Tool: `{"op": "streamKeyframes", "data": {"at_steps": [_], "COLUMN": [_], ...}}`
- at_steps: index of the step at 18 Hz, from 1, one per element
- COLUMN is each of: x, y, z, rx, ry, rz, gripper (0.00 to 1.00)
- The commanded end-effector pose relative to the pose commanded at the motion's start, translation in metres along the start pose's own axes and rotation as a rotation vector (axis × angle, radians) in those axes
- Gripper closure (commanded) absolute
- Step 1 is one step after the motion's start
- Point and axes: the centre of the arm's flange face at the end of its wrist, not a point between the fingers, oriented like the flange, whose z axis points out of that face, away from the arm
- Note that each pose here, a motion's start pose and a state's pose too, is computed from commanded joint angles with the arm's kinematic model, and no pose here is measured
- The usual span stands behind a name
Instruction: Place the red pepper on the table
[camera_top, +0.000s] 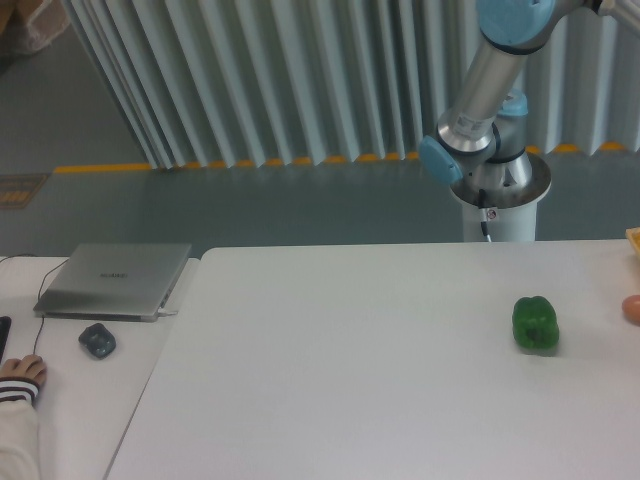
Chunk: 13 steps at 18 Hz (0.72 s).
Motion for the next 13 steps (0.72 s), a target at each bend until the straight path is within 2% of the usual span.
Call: {"op": "streamKeyframes", "data": {"at_steps": [1, 4, 5, 6, 8, 9, 11, 12, 13], "x": [0.001, 0.011, 0.012, 0.014, 0.021, 0.026, 0.040, 0.042, 0.043], "y": [-0.002, -0.022, -0.028, -0.032, -0.034, -0.034, -0.029, -0.028, -0.028], "z": [-0.010, -0.043, -0.044, -0.044, -0.047, -0.047, -0.048, -0.045, -0.045], "rx": [0.008, 0.173, 0.223, 0.247, 0.260, 0.261, 0.265, 0.270, 0.270], "ry": [-0.030, -0.140, -0.163, -0.174, -0.167, -0.164, -0.162, -0.161, -0.161], "rz": [-0.049, -0.312, -0.357, -0.368, -0.375, -0.380, -0.401, -0.407, -0.411], "gripper": [0.00, 0.00, 0.00, 0.06, 0.41, 0.51, 0.91, 1.00, 1.00]}}
